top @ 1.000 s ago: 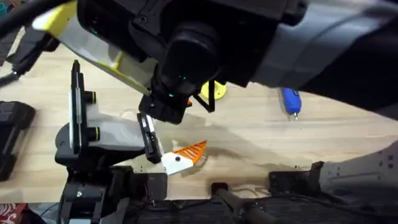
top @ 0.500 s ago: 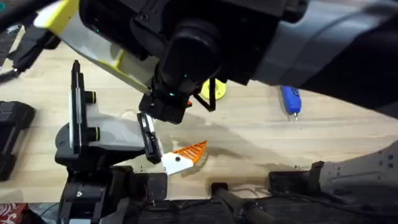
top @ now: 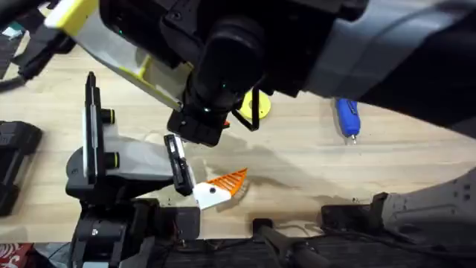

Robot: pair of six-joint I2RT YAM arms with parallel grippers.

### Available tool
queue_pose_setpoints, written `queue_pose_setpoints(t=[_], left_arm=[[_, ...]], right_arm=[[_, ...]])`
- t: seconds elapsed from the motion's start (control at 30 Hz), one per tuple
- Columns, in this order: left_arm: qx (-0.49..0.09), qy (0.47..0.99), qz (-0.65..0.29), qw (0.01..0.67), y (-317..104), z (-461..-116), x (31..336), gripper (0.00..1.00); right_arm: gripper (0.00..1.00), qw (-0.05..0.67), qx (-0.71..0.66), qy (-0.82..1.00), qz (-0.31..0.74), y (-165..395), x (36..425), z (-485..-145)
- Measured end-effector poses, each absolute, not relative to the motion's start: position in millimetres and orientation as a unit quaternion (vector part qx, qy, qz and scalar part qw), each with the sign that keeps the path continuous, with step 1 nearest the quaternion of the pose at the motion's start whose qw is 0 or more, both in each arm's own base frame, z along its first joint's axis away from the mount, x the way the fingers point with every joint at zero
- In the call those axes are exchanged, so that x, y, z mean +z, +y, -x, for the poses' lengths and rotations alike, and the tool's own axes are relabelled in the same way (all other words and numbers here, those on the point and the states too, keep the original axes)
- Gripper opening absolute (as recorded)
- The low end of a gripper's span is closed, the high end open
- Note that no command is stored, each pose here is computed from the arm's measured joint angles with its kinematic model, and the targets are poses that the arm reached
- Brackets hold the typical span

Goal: Pick up the gripper from the table and insert it into the empty holder that is missing its gripper. Then pick up a screw, insert it into the mounting hole, and use the screwdriver to tighten it. Finally, clean up the table by picking up the vegetable and placing it into the bucket.

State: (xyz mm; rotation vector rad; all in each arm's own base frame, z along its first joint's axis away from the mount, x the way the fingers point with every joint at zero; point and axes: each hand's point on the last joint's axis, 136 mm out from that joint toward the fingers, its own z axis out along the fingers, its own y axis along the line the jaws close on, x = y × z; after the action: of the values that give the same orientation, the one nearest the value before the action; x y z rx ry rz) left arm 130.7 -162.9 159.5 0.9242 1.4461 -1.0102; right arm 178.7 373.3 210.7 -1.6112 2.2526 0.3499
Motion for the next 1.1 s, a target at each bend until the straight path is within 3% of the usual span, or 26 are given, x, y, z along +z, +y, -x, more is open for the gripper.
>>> queue_pose_setpoints(t=[1.1], left_arm=[[-0.427, 0.609, -0.391, 0.543, -163.3, -130.0, 159.5, 0.986]], right_arm=[[0.005, 0.172, 0.120, 0.796, 0.568, 370.1, 209.8, -181.3]])
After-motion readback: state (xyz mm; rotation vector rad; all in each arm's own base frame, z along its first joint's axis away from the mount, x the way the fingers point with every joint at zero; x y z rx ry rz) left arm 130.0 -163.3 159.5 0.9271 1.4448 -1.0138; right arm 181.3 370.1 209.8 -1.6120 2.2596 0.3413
